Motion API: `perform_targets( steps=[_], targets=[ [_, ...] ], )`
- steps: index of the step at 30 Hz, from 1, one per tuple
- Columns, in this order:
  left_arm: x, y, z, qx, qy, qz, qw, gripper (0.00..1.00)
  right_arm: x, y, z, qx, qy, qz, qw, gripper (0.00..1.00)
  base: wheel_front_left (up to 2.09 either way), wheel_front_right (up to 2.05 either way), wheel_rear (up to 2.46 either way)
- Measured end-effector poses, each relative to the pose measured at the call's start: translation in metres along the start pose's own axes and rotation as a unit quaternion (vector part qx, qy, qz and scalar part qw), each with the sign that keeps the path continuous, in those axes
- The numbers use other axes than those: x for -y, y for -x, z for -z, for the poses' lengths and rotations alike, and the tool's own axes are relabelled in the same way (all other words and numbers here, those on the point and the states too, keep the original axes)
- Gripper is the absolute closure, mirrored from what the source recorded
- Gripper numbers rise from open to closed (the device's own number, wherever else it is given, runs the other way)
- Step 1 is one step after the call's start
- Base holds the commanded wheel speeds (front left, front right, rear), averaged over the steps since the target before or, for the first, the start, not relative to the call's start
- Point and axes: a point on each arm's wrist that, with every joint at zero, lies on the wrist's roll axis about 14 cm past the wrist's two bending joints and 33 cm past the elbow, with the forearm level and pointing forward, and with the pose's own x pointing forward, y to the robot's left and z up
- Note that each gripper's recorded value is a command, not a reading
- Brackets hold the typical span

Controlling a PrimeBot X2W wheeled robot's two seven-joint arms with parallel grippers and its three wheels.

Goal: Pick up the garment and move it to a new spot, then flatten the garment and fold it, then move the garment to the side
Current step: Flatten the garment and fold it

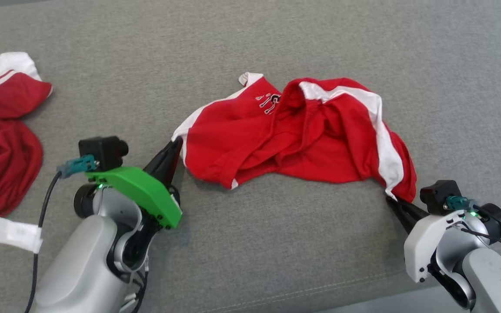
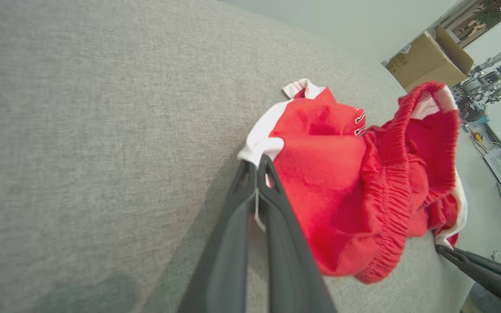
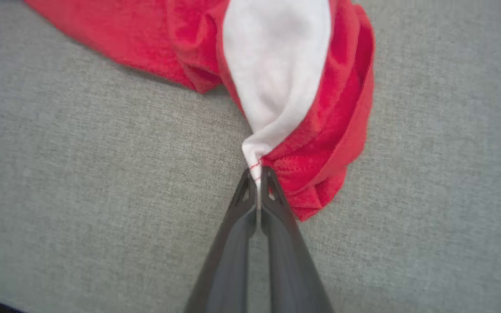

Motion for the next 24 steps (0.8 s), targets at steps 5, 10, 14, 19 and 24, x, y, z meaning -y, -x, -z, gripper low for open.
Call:
perform_targets(
  steps=[5, 10, 14, 19, 24],
  targets=[
    [-0.032, 0.04, 0.005, 0.01, 0.035, -0.057, 0.998, 1.0, -0.007, -0.003, -0.001, -0.011, 0.034, -0.023, 0.999, 1.0, 0.0, 0.0, 0.0],
    [-0.054, 0.078, 0.009, 0.015, 0.05, -0.103, 0.993, 1.0, -0.01, -0.003, 0.0, -0.019, 0.05, -0.038, 0.998, 1.0, 0.0, 0.0, 0.0],
    [-0.084, 0.114, 0.0, 0.035, 0.048, -0.159, 0.986, 1.0, -0.027, -0.008, -0.014, -0.004, 0.039, -0.066, 0.997, 1.0, 0.0, 0.0, 0.0],
    [-0.112, 0.151, -0.004, 0.047, 0.04, -0.212, 0.975, 0.51, -0.056, -0.01, -0.04, 0.035, 0.013, -0.106, 0.994, 1.0, 0.0, 0.0, 0.0],
    [-0.094, 0.146, -0.017, 0.071, 0.036, -0.186, 0.979, 0.0, -0.057, -0.007, -0.044, 0.043, 0.009, -0.108, 0.993, 1.0, 0.0, 0.0, 0.0]
  ],
)
